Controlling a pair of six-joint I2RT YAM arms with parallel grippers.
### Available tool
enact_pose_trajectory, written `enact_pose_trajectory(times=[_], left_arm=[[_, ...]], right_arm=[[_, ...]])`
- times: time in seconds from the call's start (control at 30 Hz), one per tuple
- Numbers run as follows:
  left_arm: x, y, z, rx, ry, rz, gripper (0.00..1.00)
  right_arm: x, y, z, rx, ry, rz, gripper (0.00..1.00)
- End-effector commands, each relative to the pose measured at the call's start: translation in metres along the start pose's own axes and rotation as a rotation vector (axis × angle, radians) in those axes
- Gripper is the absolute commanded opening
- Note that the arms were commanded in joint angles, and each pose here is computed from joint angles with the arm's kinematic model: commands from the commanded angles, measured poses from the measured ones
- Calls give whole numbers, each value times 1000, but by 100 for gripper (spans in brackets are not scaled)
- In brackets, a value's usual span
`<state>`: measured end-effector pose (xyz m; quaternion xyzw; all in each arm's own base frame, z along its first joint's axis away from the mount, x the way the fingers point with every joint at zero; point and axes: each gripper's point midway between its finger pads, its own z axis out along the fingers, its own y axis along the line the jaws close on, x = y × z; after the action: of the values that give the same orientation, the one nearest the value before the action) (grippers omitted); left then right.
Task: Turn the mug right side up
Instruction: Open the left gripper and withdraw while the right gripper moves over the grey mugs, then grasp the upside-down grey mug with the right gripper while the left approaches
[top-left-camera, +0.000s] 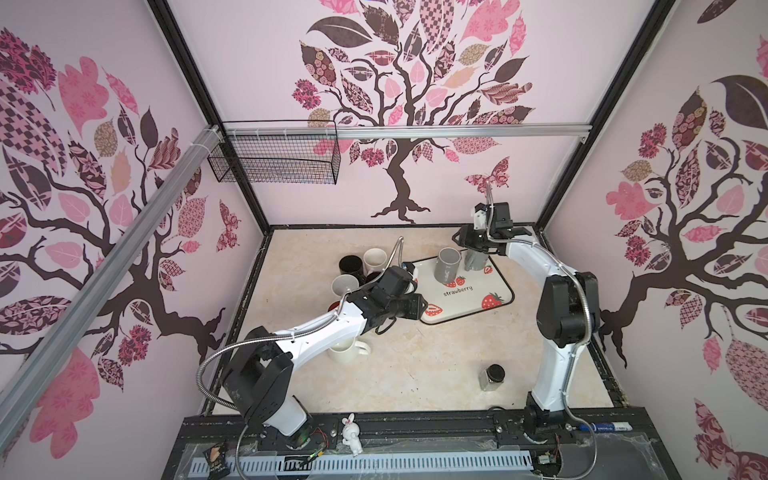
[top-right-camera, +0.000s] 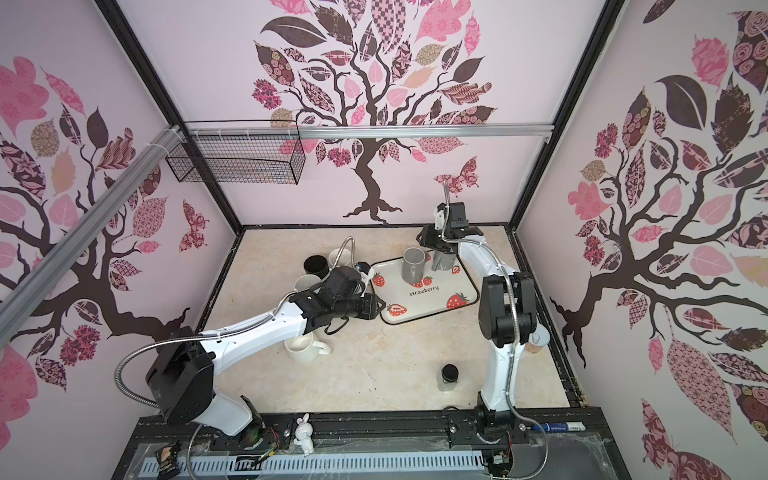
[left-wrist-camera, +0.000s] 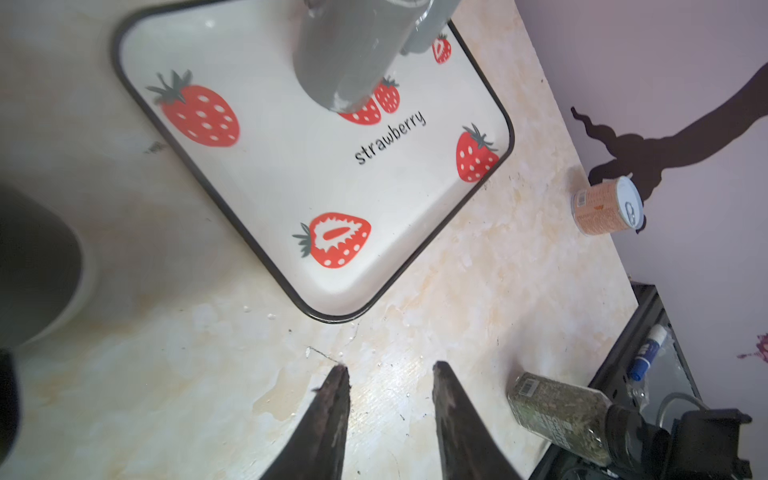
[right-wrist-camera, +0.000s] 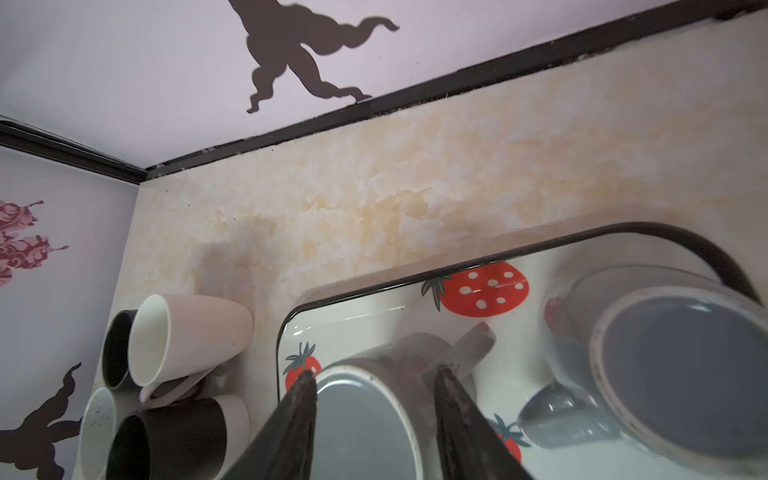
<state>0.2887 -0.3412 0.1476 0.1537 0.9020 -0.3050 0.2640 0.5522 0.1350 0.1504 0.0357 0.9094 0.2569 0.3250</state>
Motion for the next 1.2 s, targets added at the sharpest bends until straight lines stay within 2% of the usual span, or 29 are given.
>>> enact_pose_trajectory(times=[0.0, 0.2, 0.57, 0.73, 0.93, 1.17], left_arm=[[-16, -33, 2, 100, -36, 60, 36], [-21, -37, 7, 108, -52, 69, 36], [-17, -29, 2, 90, -65, 23, 36], [-18, -27, -5, 71, -74, 33, 36], [-20, -21, -4, 52, -82, 3, 36], [-20, -5, 3, 22, -62, -58, 36]], right_arm=[[-8, -1, 21, -16, 35, -33, 44], [12, -7, 26, -1, 126, -11, 37], [62, -14, -28, 67, 145, 36, 37], [95, -1, -44, 1, 174, 52, 37], [141, 22, -58, -52, 216, -2, 37], [164, 35, -73, -84, 221, -41, 38]])
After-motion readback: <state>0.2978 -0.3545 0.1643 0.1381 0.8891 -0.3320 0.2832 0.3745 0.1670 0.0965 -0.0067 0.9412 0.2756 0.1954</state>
